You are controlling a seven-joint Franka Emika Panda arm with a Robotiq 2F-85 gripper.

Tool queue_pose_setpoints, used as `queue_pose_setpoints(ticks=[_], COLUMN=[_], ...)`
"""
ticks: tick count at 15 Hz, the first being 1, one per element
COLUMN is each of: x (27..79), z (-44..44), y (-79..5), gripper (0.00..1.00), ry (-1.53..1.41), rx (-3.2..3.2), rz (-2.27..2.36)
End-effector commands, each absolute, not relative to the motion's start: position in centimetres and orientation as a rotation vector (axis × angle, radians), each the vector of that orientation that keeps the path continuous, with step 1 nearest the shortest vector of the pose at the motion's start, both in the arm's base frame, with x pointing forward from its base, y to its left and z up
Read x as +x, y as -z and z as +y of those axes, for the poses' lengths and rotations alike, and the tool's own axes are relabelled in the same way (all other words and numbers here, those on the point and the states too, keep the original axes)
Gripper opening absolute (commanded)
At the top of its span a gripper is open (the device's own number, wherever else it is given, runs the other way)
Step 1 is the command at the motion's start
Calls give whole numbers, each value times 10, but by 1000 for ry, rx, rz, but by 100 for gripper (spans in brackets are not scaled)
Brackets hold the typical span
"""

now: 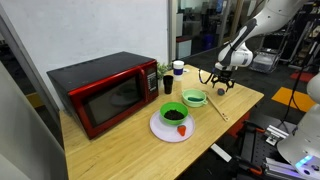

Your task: Pour the contents in the green pot into the green bowl, place the zucchini and purple grapes inside the green pot

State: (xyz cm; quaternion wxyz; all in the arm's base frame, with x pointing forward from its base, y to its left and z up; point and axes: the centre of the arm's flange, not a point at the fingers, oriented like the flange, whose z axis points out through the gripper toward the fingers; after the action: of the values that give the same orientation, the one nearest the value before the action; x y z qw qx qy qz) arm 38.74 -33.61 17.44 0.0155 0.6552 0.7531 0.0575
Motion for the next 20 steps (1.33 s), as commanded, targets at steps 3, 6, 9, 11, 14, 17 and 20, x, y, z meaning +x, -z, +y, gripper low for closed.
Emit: queue_pose_setpoints(ticks=[3,6,9,11,14,17,20], x=[382,380,378,376,375,374,373], z=[-347,-349,-349,-350,-350,-352,-354], y=[-168,-167,-167,-167,-170,-172,-175], gripper=[100,100,100,72,52,30,23], ry=[-147,-143,-144,-165,-184,-205,-220], rx=[2005,1995,1987,1967,1944,1941,1964], rz=[2380,2390,2398,2418,2433,2426,2398])
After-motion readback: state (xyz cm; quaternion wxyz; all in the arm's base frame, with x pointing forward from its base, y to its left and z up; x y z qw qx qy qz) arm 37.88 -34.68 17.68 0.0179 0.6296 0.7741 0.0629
